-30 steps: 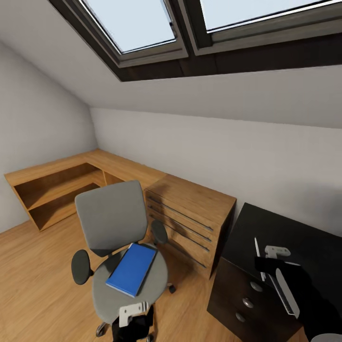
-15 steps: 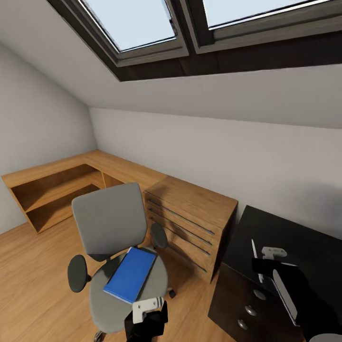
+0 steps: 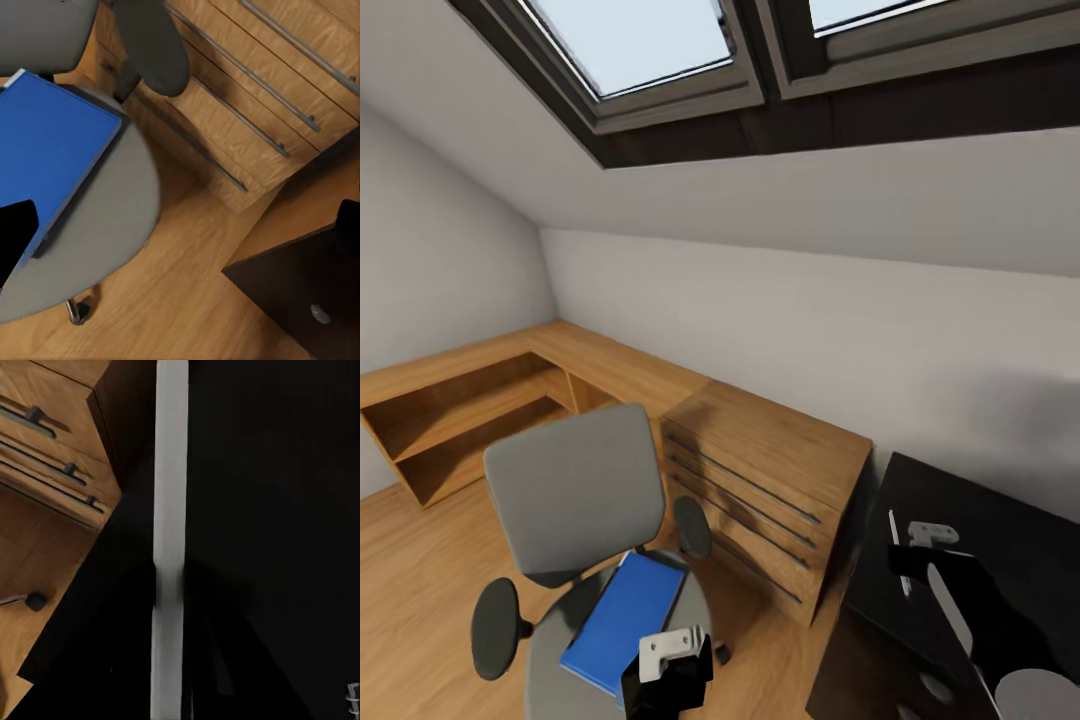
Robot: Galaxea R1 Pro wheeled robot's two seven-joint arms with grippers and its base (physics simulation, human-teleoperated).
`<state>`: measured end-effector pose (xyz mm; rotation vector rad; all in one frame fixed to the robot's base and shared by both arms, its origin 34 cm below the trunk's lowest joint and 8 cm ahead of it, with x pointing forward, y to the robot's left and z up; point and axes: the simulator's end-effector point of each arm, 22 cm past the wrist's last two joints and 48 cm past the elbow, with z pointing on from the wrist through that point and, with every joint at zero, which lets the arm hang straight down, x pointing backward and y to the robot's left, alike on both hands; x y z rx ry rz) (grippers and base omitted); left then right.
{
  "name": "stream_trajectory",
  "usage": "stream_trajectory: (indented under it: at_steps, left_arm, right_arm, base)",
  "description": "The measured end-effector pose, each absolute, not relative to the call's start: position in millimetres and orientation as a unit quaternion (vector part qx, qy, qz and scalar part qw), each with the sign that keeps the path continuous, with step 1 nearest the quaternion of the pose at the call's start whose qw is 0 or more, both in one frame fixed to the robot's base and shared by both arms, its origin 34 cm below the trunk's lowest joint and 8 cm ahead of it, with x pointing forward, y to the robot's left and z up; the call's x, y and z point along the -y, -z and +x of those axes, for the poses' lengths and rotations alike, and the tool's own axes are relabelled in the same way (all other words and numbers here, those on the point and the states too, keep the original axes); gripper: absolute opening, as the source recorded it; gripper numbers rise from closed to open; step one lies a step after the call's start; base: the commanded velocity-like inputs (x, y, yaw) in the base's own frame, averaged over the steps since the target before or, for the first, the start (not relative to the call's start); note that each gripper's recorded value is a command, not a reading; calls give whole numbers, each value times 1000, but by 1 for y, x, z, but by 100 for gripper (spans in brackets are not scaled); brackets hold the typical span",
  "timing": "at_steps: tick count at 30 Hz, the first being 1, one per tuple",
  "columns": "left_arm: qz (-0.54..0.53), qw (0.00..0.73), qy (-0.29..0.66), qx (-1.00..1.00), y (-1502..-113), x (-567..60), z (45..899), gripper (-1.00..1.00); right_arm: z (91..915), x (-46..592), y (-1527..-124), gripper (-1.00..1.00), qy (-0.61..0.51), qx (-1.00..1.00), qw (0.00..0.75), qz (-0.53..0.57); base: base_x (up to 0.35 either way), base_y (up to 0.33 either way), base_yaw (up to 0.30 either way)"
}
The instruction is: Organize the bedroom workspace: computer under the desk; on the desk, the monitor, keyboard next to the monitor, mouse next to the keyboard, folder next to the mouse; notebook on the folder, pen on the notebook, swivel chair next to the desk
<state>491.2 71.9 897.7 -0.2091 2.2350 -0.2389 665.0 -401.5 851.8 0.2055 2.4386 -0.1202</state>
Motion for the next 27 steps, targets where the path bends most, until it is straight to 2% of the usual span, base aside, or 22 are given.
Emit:
stream_trajectory:
  at_steps: [8,27]
  left_arm:
    - [-81,427,97,-895,-897,-70,490,100]
    - [-64,426,104,-896,-898,-58,484,100]
  right_arm:
    - [670,407,-843,-100,53,-938,334,79]
    - [684,439,-820,-100,94,-943,306,92]
  base:
    - [104,0,0]
    - [6,0,0]
